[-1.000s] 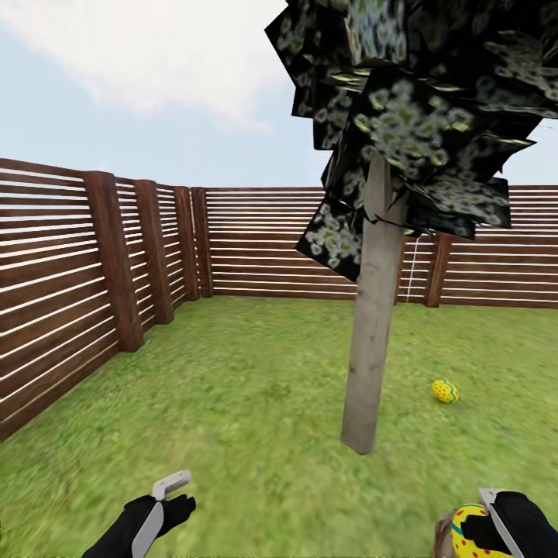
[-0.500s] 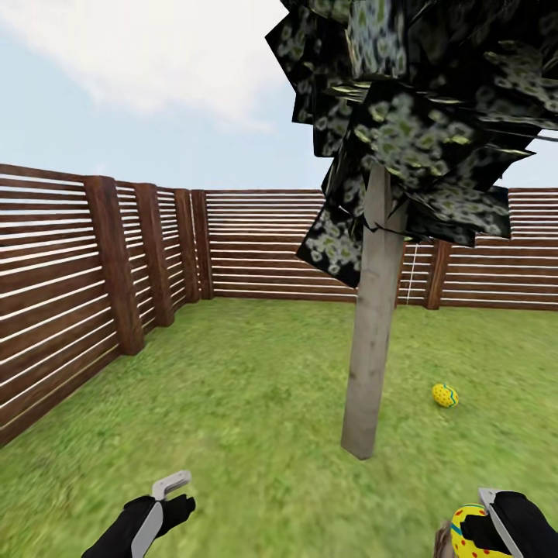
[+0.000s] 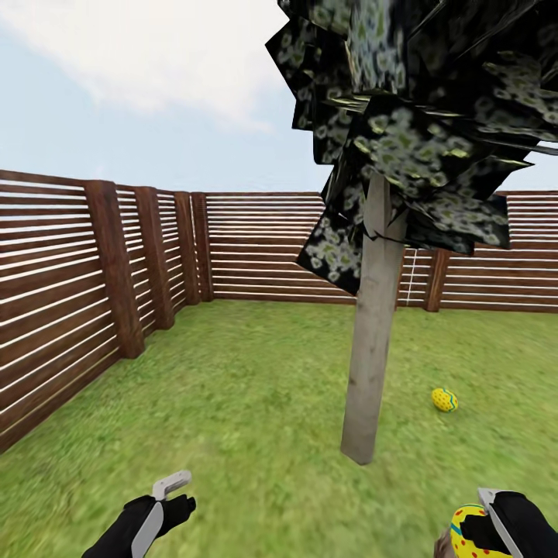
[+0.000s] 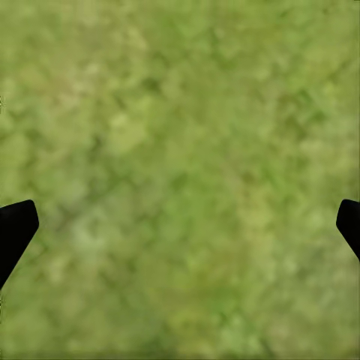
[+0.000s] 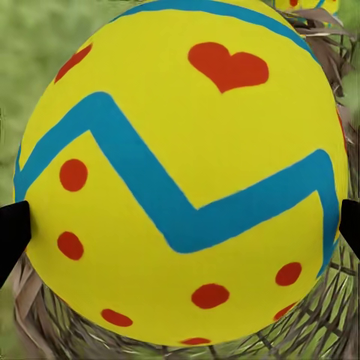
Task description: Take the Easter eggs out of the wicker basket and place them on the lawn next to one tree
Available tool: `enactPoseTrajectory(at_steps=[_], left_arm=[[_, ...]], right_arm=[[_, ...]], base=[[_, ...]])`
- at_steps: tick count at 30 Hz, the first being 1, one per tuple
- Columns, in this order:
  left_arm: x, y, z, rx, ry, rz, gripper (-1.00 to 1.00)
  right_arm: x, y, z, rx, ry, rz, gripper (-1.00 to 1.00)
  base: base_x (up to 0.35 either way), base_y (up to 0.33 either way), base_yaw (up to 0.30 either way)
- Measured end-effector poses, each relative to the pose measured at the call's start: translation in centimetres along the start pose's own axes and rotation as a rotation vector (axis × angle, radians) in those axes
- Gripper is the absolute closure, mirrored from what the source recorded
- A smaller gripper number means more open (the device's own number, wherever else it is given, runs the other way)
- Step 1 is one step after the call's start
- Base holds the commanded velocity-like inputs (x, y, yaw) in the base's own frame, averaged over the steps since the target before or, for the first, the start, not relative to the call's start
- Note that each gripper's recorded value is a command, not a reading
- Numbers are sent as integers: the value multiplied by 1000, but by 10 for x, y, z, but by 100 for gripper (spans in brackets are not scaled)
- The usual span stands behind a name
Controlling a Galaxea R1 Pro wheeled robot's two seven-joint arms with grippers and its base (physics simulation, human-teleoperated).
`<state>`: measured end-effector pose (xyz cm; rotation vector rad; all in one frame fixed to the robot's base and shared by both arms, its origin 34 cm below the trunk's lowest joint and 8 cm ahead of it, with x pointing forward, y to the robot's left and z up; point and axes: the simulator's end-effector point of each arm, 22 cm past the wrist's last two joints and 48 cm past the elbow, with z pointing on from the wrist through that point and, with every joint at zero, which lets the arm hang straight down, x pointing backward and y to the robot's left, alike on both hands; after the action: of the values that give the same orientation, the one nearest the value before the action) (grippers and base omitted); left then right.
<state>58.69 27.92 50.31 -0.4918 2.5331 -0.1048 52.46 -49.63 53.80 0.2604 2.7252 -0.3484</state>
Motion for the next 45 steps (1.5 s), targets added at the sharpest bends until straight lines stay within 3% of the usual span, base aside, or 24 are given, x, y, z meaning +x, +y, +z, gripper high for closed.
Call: enactPoseTrajectory(at_steps=[25, 45], left_arm=[[-27, -10, -33, 0, -2, 0, -100], [-29, -11, -33, 5, -8, -1, -100]], right_arm=[[-22, -7, -37, 0, 1, 0, 100], [-22, -8, -37, 1, 1, -1, 100]], base=[[-2, 3, 0], [-93, 293, 0]])
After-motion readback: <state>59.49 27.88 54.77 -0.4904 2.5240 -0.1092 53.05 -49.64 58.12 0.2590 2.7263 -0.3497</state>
